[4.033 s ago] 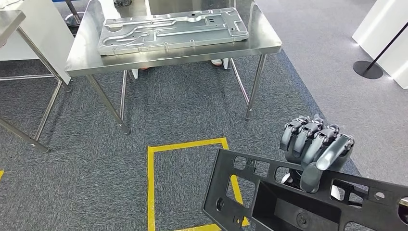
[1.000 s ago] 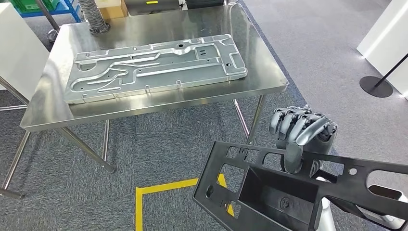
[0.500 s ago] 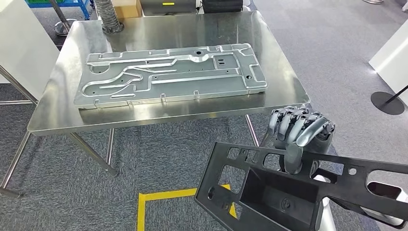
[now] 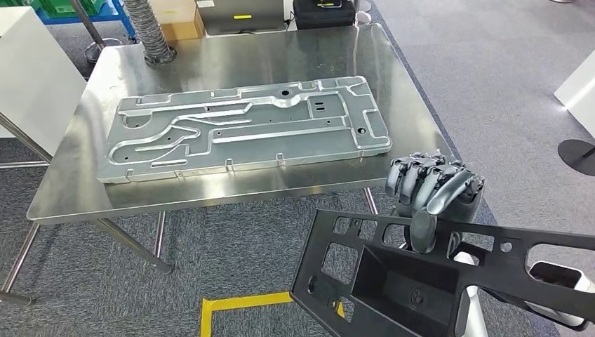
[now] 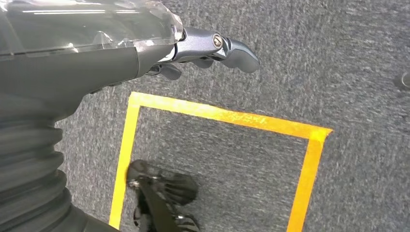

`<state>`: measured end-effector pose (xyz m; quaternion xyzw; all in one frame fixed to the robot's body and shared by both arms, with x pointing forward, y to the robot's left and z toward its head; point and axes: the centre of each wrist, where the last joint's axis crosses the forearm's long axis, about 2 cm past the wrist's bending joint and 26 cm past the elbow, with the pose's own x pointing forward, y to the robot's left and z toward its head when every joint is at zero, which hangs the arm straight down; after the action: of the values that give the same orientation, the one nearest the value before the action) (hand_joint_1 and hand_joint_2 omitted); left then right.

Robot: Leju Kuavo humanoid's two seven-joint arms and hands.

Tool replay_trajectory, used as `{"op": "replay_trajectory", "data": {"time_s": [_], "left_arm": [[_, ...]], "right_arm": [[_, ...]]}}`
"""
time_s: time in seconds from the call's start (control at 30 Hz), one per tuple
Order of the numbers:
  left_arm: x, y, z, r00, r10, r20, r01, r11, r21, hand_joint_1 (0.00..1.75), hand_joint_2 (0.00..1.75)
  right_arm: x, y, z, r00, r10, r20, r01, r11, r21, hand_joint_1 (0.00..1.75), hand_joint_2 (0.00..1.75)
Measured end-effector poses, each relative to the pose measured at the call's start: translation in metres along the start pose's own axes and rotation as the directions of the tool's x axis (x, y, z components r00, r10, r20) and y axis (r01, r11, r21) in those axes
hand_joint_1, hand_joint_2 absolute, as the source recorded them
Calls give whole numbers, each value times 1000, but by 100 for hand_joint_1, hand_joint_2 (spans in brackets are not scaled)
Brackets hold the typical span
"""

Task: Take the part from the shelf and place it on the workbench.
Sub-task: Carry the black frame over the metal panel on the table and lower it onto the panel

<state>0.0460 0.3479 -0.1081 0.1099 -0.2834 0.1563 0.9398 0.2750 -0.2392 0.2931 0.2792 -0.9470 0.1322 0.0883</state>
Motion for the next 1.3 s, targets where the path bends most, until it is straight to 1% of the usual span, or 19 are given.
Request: {"op": "replay_trajectory", "data": {"time_s": [0.27, 0.67, 0.87, 1.0, 1.13, 1.3], "left_arm": [[-1, 1, 1, 1000, -3, -3, 3, 1000, 1, 0, 175], [0, -1, 0, 1000, -6, 4, 6, 1000, -4, 0, 175], [3, -1, -1, 1000, -7, 12, 7, 1000, 1, 0, 175], [2, 0, -1, 1000, -11, 11, 11, 1000, 6, 0, 175], [1, 1, -1, 1000, -16, 11, 16, 1000, 9, 0, 175], [0, 3, 0, 1000, -21, 10, 21, 1000, 15, 0, 175]], "right_arm": [[0, 0, -2, 1000, 0, 12, 0, 1000, -3, 169, 175], [11, -9, 1, 1000, 17, 24, -17, 1000, 8, 169, 175], [16, -9, -2, 999, 29, 46, -29, 1000, 2, 169, 175], [21, -8, 1, 998, 37, 46, -37, 999, -7, 169, 175], [27, -9, 3, 995, 89, 40, -87, 996, -27, 169, 175], [38, -12, 3, 977, 212, 28, -209, 974, -91, 169, 175]]}}
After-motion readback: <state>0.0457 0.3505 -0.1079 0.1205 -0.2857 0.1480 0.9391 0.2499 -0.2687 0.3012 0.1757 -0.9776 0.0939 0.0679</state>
